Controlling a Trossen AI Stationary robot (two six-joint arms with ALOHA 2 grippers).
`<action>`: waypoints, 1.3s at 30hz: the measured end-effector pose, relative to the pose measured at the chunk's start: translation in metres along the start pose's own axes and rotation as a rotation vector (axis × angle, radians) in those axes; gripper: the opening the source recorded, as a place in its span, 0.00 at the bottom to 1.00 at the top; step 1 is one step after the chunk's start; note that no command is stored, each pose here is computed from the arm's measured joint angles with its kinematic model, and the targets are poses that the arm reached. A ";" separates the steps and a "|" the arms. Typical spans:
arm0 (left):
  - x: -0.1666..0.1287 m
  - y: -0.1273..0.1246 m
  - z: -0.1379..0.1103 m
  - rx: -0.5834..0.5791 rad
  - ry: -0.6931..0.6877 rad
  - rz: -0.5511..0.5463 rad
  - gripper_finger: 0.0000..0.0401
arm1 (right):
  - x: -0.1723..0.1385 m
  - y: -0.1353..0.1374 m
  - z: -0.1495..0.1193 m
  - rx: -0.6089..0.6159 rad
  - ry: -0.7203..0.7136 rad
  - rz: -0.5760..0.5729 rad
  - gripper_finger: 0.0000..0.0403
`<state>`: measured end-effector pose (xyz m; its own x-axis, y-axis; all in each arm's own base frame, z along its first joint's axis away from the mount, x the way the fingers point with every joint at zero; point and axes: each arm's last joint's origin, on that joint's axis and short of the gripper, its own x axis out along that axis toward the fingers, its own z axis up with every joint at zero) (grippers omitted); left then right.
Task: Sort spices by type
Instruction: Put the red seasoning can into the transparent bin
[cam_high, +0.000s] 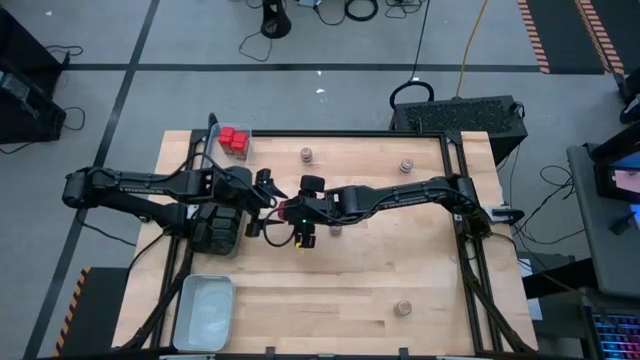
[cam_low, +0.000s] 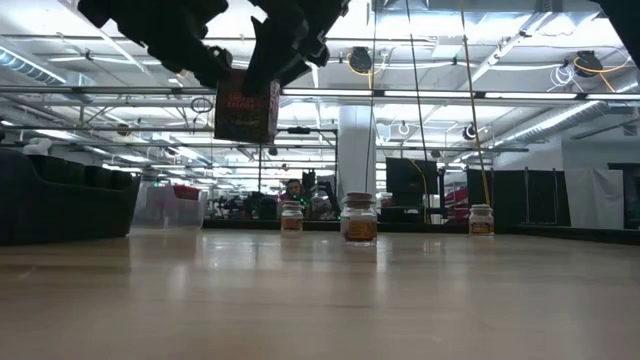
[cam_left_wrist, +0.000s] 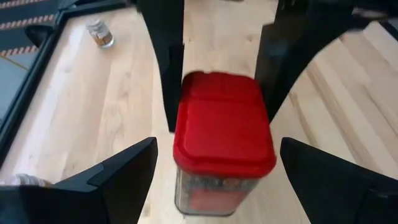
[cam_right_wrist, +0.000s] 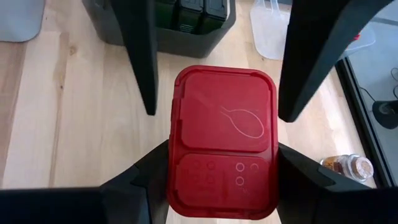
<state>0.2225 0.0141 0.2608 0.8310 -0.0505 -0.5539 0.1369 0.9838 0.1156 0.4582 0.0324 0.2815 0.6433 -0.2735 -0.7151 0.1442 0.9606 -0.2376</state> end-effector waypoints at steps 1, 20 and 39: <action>0.000 0.000 0.001 0.001 -0.008 0.002 0.86 | 0.000 -0.001 0.000 0.003 0.001 -0.001 0.49; 0.000 0.000 0.002 0.009 -0.020 0.004 0.84 | 0.003 -0.009 0.003 0.042 -0.029 0.036 0.49; 0.000 0.000 0.002 0.000 -0.016 0.005 0.56 | 0.004 -0.010 0.003 0.026 -0.020 0.038 0.59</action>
<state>0.2234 0.0142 0.2622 0.8399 -0.0488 -0.5405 0.1330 0.9841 0.1179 0.4611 0.0218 0.2829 0.6635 -0.2364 -0.7098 0.1393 0.9712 -0.1932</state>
